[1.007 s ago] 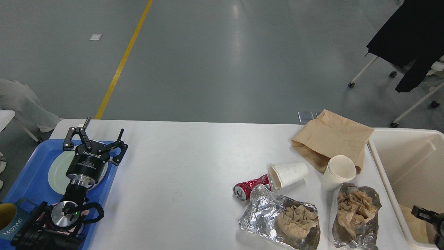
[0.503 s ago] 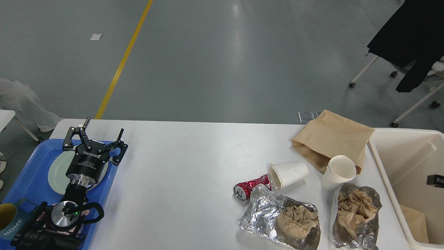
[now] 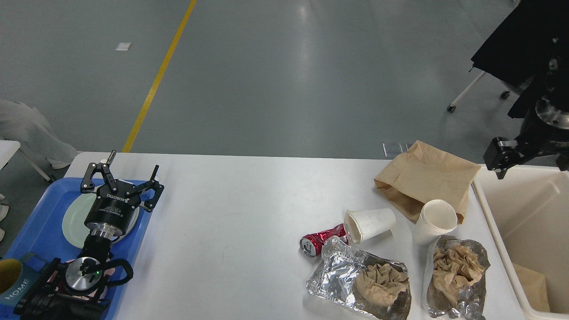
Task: Tidy desktop
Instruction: 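Raise the right gripper and move it to the second brown bag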
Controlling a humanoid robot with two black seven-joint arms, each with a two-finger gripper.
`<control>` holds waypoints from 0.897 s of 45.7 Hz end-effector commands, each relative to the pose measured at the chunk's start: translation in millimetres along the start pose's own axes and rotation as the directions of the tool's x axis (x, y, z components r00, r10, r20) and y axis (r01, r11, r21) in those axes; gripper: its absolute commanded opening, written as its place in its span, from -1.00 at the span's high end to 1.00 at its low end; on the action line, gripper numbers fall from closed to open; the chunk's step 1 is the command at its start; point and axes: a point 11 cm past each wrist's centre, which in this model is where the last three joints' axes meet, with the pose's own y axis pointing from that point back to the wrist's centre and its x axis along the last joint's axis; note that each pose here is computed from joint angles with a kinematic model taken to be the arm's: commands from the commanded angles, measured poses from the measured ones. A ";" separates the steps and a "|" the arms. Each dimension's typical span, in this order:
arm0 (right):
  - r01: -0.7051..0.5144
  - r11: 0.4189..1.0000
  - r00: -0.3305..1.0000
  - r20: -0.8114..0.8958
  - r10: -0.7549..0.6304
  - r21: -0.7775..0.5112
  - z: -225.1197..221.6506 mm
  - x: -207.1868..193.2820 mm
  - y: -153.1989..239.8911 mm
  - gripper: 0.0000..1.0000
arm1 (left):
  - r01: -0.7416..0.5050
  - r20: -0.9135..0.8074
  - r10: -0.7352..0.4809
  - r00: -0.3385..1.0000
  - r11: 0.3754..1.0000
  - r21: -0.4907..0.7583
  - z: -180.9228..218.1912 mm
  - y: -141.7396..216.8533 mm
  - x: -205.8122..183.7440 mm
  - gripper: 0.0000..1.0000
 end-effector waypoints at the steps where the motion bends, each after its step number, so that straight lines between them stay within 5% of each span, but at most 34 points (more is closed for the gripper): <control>1: -0.026 0.998 0.996 -0.078 0.031 0.065 -31.1 -15.2 45.2 -1.00 | 0.000 0.000 0.000 1.000 1.000 -0.002 0.2 0.0 0.0 -0.93; 11: -0.018 0.977 0.971 -0.228 0.068 0.214 -90.6 -44.1 72.2 -1.00 | 0.000 0.000 0.000 1.000 1.000 0.000 0.0 0.0 0.0 -0.93; 25: -0.105 0.963 0.978 -0.149 0.145 0.247 -88.2 -30.7 50.3 -1.00 | 0.000 0.000 0.000 1.000 1.000 0.000 0.0 0.0 0.0 -0.93; 41: -0.238 0.939 0.922 0.361 0.138 0.248 -10.8 17.9 -50.4 -1.00 | 0.000 0.000 0.000 1.000 1.000 0.000 0.0 0.0 0.0 -0.93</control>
